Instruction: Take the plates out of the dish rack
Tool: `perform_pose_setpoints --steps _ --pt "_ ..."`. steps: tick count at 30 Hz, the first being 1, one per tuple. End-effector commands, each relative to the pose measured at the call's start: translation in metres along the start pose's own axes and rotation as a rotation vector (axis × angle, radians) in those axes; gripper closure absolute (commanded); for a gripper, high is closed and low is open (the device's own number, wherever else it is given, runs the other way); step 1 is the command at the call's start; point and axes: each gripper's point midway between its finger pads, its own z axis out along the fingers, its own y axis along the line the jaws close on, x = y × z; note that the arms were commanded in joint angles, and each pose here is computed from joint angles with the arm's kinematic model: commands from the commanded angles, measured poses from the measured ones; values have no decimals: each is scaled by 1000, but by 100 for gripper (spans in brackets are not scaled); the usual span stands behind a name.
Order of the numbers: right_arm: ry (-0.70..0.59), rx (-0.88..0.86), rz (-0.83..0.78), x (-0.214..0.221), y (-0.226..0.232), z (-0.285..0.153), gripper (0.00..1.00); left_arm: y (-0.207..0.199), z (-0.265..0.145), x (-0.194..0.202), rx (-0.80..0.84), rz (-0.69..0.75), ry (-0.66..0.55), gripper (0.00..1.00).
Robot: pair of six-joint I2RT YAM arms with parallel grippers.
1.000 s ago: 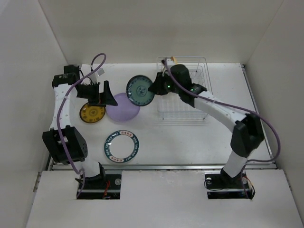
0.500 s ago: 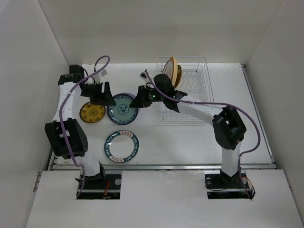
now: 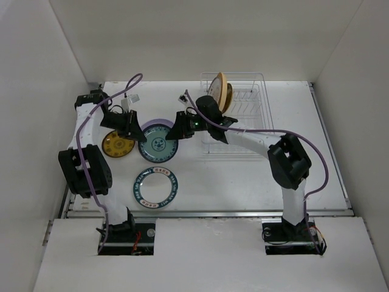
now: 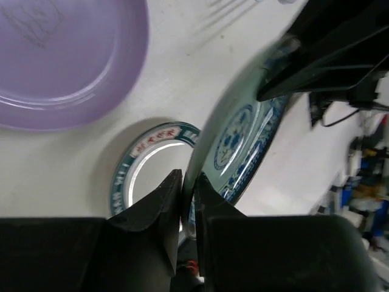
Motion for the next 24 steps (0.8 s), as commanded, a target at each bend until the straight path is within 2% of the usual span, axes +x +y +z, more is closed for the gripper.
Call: perform_pose_setpoints --steps 1,2,3,5,6,8,10,11,13,17,24 --pt "-113 -42 -109 -42 36 0 70 -21 -16 2 69 -55 -14 100" --pt "-113 -30 -103 -43 36 -1 46 -14 -24 1 56 -91 -39 100" --pt "-105 -12 -102 -42 30 1 35 -12 -29 -1 42 -121 -64 100" --pt "-100 33 -81 -42 21 4 27 -5 -34 -1 32 -172 -85 100" --pt "-110 46 -80 -45 21 3 17 7 -39 -2 -6 -183 -106 100" --pt "-134 136 -58 -51 7 1 15 18 -47 -2 -43 -234 -126 100" --pt "-199 248 -37 -66 -3 -9 13 51 -63 -2 -137 -292 -177 100" --pt "-212 284 -32 -69 -6 -14 12 63 -69 -1 -179 -369 -200 100" --pt "-258 327 -37 -80 2 -31 12 105 -88 3 -316 -441 -257 100" --pt "-315 375 -79 -88 12 -59 12 153 -103 11 -475 -558 -314 100" --pt "-317 389 -124 -81 26 -80 12 194 -101 3 -504 -654 -330 100"
